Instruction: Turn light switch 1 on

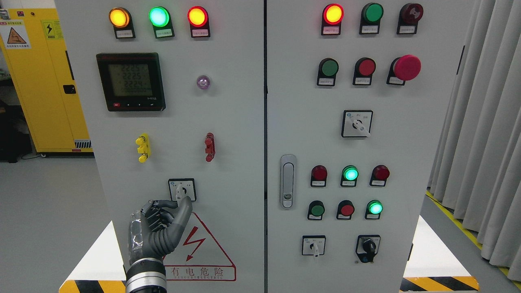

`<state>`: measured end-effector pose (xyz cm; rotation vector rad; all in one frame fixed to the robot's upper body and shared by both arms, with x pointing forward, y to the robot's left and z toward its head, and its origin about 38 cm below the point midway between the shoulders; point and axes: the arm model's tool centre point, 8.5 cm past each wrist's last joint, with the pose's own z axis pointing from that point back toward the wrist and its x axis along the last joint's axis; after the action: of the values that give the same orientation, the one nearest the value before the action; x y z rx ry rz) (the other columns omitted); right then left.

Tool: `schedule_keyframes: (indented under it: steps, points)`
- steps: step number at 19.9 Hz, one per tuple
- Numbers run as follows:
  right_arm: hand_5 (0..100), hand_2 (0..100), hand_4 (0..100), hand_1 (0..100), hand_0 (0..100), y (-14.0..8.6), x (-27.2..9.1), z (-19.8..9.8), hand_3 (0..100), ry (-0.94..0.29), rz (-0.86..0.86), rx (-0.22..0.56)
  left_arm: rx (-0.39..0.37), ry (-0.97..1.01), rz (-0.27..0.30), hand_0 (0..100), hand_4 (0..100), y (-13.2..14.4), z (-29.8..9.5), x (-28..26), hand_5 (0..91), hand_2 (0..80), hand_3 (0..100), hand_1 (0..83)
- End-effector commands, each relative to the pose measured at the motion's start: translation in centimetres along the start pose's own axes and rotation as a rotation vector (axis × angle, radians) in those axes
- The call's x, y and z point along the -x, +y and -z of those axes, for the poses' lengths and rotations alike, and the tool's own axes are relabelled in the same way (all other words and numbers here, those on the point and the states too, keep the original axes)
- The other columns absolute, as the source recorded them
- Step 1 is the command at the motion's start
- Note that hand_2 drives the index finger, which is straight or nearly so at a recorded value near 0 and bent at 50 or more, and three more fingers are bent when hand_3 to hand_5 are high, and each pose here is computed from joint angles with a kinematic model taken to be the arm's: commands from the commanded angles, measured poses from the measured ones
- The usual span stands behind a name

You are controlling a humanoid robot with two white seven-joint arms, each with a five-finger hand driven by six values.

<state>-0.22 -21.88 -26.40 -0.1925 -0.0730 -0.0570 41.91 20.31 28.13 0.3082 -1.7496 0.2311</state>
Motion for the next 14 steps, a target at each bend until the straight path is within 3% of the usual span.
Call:
schedule_keyframes:
  steps: [1,14]
  points:
    - [0,4,0,50,0,0.01,0.01,0.0,0,0.001,0.0,-0.001,0.0,-0.003,0.0,17,89,-0.22,0.0,-0.16,84.4,59.8,90,69.4]
    - [0,4,0,50,0,0.01,0.01,0.0,0,0.001,0.0,-0.001,-0.002,0.006,0.006,17,89,-0.4,0.44,-0.19,84.5,59.8,90,68.3]
